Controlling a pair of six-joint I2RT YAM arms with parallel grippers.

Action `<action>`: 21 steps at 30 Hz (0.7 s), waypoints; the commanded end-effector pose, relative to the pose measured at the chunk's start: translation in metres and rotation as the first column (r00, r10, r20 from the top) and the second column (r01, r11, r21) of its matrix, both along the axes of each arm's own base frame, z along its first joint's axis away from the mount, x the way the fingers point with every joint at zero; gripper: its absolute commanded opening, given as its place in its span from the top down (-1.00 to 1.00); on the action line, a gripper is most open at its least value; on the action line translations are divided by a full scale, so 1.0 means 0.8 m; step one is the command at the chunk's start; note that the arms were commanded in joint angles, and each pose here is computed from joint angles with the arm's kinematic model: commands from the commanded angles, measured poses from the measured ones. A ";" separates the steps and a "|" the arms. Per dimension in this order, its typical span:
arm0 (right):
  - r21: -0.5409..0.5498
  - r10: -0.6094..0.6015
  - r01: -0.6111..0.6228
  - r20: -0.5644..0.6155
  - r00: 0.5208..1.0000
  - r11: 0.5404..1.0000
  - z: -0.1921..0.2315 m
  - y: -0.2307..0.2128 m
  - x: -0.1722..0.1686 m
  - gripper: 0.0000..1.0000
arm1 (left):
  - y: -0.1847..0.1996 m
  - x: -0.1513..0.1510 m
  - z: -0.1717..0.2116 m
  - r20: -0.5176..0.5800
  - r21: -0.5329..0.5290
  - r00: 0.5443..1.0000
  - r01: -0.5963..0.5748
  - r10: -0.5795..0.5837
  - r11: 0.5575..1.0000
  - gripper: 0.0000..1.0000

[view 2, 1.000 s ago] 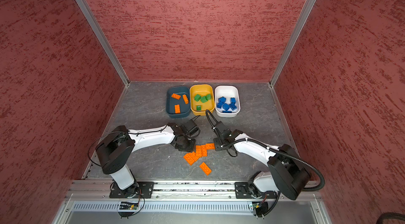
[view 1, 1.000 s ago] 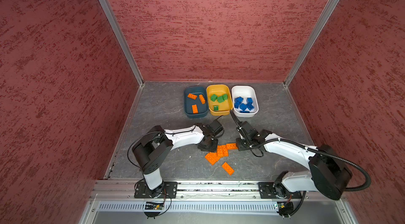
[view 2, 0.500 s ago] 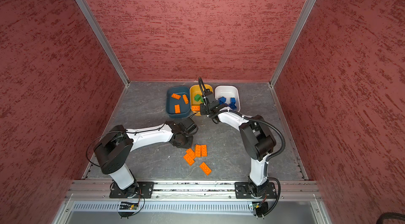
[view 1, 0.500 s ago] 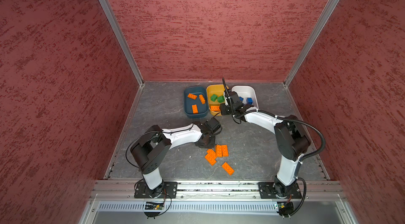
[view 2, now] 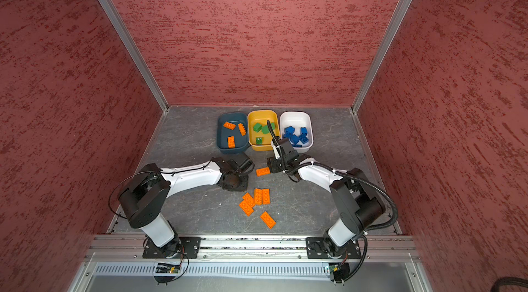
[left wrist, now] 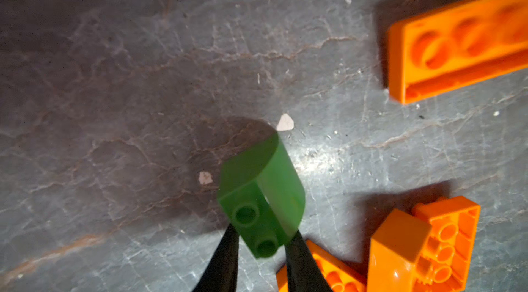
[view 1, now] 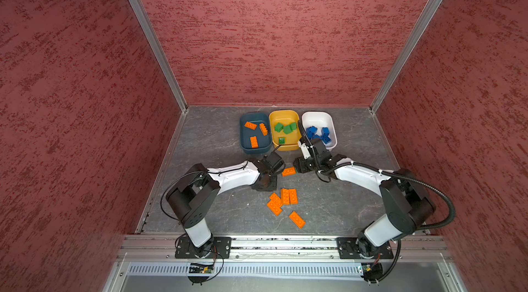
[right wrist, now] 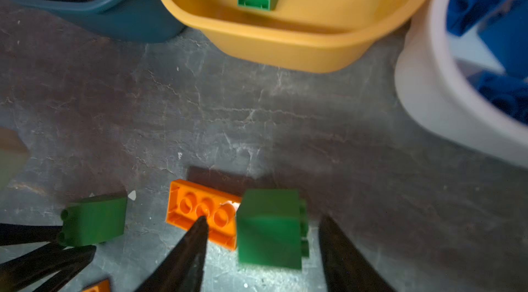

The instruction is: Sort the legos into containers by color

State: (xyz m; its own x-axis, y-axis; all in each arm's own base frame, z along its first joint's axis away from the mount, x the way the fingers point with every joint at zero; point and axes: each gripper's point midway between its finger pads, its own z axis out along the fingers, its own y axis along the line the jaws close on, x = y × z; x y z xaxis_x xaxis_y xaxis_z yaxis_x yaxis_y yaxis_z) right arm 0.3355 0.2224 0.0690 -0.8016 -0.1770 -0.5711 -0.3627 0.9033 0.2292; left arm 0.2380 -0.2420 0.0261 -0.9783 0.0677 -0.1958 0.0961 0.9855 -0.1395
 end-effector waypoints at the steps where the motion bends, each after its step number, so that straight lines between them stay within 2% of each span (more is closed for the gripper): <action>1: -0.011 0.003 -0.003 -0.043 0.999 1.000 -0.003 -0.004 -0.012 -0.45 | -0.005 0.005 0.008 0.017 -0.022 1.000 0.001 -0.001 1.000 0.42; 8: -0.079 -0.030 0.024 -0.082 0.996 0.997 -0.021 -0.023 -0.024 -0.55 | -0.005 0.006 0.004 0.011 -0.016 1.000 0.002 -0.002 1.000 0.42; 11: -0.086 -0.041 0.034 -0.077 0.996 0.996 -0.026 -0.018 -0.010 -0.59 | -0.005 0.005 0.003 0.010 -0.013 1.000 0.004 -0.004 1.000 0.43; 16: -0.154 -0.150 0.141 -0.049 0.987 0.978 -0.039 -0.026 0.024 -0.60 | -0.003 0.007 0.004 0.020 -0.006 1.000 -0.001 0.001 1.000 0.48; 18: -0.185 -0.201 0.191 -0.034 0.979 0.964 -0.046 -0.034 0.032 -0.55 | -0.002 0.010 0.007 0.035 -0.002 0.999 -0.002 0.003 1.000 0.50; 21: -0.186 -0.215 0.209 -0.012 0.977 0.960 -0.048 -0.035 0.040 -0.29 | -0.004 0.019 0.017 0.061 -0.004 0.998 -0.002 0.002 1.000 0.52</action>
State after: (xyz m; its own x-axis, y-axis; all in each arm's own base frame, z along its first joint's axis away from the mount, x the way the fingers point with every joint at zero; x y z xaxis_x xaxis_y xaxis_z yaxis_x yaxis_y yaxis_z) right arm 0.3512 0.1992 0.0221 -0.8727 -0.1395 -0.4680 -0.2070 0.9736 0.0957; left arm 0.2399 -0.2412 0.0267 -0.9764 0.0697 -0.2046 0.0983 0.9863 -0.1327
